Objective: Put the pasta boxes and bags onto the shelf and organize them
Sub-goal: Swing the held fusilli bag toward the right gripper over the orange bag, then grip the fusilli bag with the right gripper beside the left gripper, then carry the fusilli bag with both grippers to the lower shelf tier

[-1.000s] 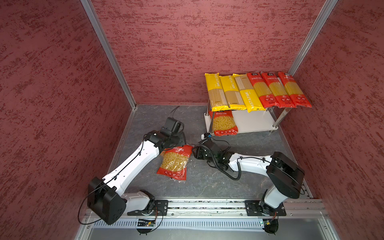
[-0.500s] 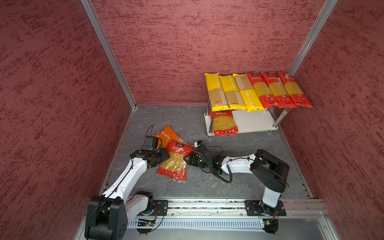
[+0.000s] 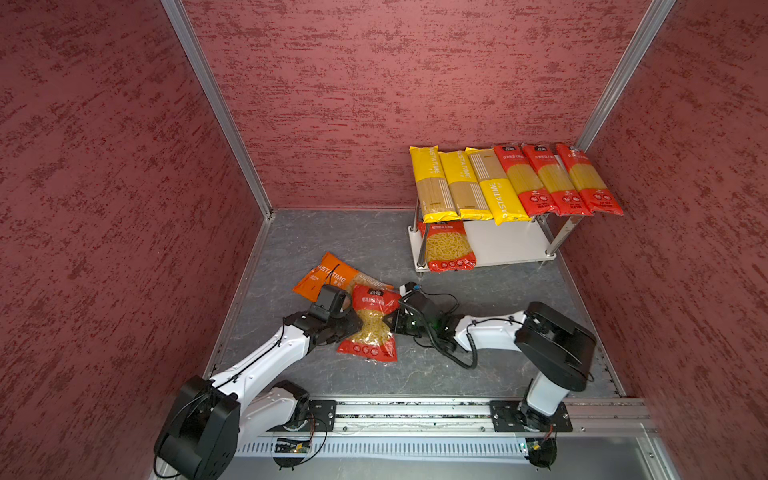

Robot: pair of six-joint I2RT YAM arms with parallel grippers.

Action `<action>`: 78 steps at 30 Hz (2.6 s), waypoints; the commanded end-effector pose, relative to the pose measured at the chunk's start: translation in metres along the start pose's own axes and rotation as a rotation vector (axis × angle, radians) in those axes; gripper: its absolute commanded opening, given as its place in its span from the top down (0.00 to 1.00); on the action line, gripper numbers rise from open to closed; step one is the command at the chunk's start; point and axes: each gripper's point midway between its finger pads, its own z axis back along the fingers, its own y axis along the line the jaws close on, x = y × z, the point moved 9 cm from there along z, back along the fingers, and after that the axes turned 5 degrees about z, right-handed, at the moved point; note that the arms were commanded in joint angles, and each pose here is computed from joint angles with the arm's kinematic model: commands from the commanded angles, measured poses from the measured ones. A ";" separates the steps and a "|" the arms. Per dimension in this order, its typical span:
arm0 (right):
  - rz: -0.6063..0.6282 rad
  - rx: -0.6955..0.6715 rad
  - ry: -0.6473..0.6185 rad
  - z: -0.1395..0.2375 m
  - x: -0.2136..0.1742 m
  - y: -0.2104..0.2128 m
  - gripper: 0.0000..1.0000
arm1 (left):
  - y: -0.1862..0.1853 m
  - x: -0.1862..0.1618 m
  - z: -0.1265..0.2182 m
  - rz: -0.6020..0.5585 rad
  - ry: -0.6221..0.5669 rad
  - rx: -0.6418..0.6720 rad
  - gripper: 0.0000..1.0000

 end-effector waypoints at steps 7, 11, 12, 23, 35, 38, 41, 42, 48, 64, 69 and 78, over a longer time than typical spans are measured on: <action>0.187 -0.134 0.096 0.089 0.022 -0.025 0.99 | -0.054 0.001 0.004 -0.070 0.068 -0.182 0.49; 0.171 -0.221 0.069 0.100 0.028 -0.044 0.86 | -0.062 0.007 -0.006 -0.108 0.073 -0.231 0.41; 0.159 -0.249 0.041 0.102 0.029 -0.048 0.81 | -0.064 0.007 -0.008 -0.118 0.083 -0.243 0.39; -0.224 -0.186 -0.139 0.112 0.004 -0.085 0.35 | -0.068 -0.013 -0.052 -0.220 0.183 -0.243 0.27; -0.145 -0.173 -0.147 0.075 0.003 -0.083 0.42 | -0.074 -0.027 -0.101 -0.210 0.288 -0.292 0.40; -0.109 -0.185 -0.172 0.077 0.005 -0.078 0.54 | -0.080 -0.033 -0.100 -0.232 0.300 -0.298 0.51; -0.085 -0.170 -0.192 0.084 0.006 -0.076 0.70 | -0.082 -0.037 -0.097 -0.242 0.302 -0.309 0.68; -0.077 -0.164 -0.197 0.087 0.006 -0.075 0.76 | -0.082 -0.039 -0.096 -0.246 0.304 -0.311 0.71; -0.008 -0.153 -0.197 0.108 0.008 -0.064 0.85 | -0.094 -0.043 -0.081 -0.266 0.289 -0.369 0.82; -0.016 -0.307 -0.448 0.193 0.047 -0.059 0.92 | -0.185 -0.035 -0.010 -0.384 0.067 -0.581 0.95; -0.008 -0.357 -0.563 0.210 0.077 -0.059 0.92 | -0.224 -0.039 -0.009 -0.438 0.005 -0.607 1.00; 0.002 -0.458 -0.749 0.240 0.128 -0.080 0.91 | -0.271 -0.031 -0.034 -0.463 -0.072 -0.573 1.00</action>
